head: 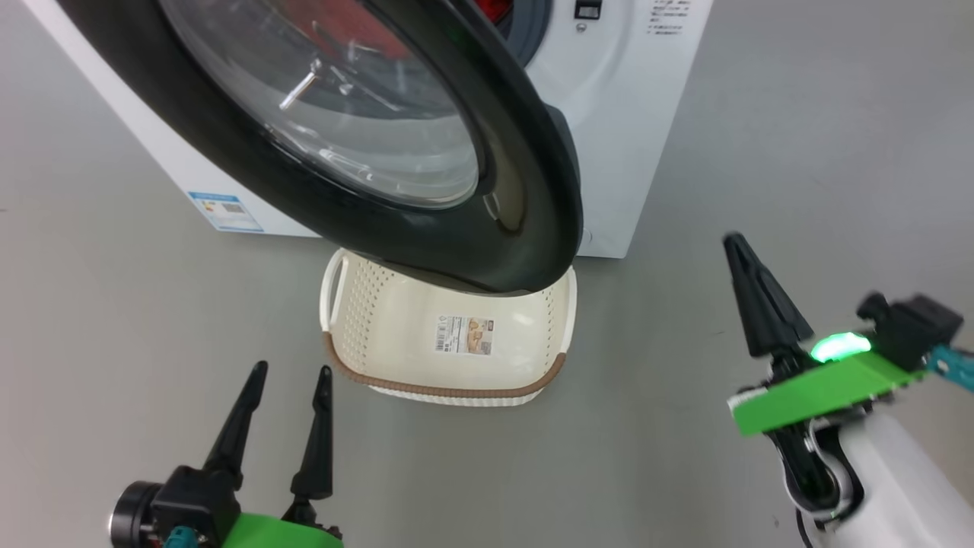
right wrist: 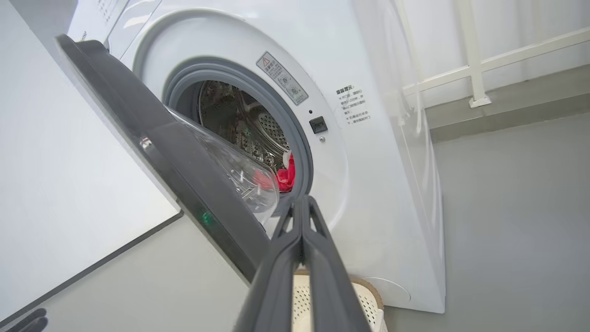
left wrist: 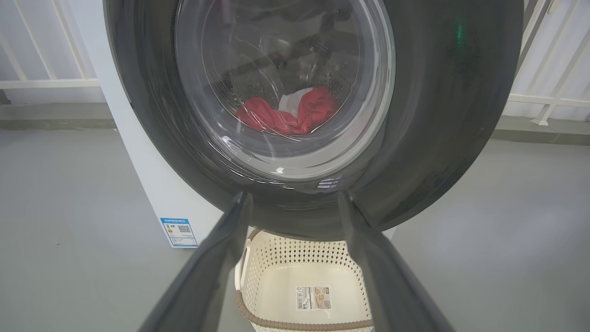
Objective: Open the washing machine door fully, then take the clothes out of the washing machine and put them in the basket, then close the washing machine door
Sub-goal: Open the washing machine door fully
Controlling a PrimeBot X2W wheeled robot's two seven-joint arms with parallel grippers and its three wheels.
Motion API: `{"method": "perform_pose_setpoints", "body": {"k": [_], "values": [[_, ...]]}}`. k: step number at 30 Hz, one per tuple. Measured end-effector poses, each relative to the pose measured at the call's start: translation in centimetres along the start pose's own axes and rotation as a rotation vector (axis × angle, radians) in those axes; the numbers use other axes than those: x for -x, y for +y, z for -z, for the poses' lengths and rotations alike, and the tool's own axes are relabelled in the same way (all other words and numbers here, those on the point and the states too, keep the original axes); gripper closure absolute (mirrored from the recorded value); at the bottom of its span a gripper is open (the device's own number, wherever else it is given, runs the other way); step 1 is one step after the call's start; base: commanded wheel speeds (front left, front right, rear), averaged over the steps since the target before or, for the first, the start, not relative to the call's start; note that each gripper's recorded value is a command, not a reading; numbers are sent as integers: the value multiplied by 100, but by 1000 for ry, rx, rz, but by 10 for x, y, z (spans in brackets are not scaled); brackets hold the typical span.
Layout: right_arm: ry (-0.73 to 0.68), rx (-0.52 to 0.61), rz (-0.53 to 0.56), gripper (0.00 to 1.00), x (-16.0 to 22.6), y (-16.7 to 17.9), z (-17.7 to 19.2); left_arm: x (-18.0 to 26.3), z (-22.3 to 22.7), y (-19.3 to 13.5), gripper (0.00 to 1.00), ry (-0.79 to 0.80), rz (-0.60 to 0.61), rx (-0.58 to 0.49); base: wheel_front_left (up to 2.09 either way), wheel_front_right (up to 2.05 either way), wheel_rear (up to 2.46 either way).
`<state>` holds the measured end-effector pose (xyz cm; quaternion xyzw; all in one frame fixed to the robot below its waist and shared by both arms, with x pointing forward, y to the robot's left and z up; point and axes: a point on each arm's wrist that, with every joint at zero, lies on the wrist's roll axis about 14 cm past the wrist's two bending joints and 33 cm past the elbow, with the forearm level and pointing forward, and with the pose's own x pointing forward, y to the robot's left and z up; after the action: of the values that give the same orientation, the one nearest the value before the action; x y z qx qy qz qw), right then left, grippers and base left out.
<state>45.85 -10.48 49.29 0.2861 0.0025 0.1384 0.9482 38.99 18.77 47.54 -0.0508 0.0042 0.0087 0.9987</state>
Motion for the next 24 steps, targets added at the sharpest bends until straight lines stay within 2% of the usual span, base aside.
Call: {"method": "perform_pose_setpoints", "body": {"k": [4,10,24], "values": [[7,-41,-123,100,-30,34,-2,2,2,0,0,6,-4,6,0,0,0],[42,-107,-227,100,-59,63,-1,3,1,2,0,5,-19,27,0,0,0],[238,-304,-317,100,-97,90,25,6,7,10,0,29,-54,39,0,0,0]]}}
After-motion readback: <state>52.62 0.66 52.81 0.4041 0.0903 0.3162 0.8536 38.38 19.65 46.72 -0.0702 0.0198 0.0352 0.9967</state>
